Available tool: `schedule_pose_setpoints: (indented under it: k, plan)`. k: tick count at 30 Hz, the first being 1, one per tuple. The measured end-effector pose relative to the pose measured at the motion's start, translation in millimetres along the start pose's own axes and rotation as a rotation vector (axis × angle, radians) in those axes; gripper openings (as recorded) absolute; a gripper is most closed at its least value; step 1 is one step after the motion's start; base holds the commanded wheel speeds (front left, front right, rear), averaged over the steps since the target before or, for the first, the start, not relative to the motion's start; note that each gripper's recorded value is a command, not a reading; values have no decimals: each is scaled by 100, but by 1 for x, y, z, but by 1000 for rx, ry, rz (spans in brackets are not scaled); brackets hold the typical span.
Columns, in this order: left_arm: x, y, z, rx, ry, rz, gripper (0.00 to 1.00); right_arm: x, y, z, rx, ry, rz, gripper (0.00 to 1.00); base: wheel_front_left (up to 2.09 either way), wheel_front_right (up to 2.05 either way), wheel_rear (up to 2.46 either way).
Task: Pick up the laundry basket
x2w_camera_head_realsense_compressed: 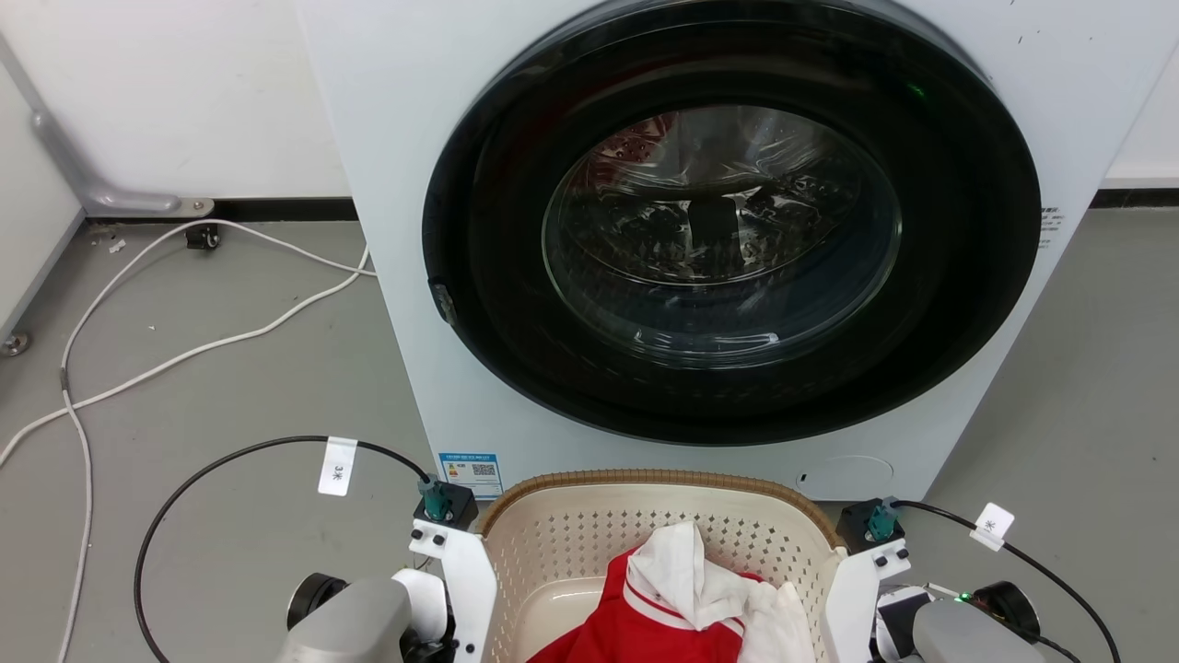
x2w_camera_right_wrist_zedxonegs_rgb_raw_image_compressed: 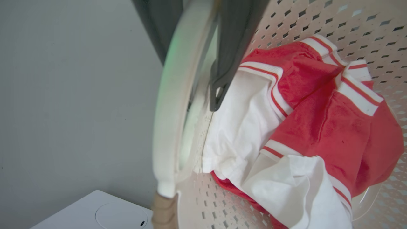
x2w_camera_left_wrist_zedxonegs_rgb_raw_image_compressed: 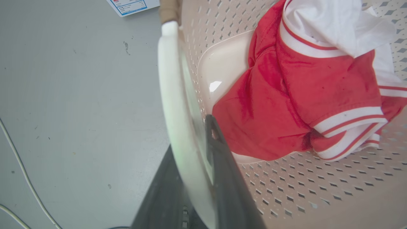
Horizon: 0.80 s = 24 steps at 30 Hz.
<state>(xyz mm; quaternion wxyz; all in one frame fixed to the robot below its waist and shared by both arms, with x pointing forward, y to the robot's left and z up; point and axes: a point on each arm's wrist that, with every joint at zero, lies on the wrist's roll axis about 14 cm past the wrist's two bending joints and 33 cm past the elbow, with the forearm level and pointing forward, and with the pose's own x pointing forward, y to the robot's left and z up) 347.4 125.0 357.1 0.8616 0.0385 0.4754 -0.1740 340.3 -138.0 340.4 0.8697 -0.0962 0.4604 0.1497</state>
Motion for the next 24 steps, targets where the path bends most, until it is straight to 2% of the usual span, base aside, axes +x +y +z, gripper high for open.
schedule_pose_setpoints:
  k: [24]
  plan:
    - [-2,-2,0,1,-6,-2,0,-3,-2,0,-7,-3,-4,0,0,0,0]
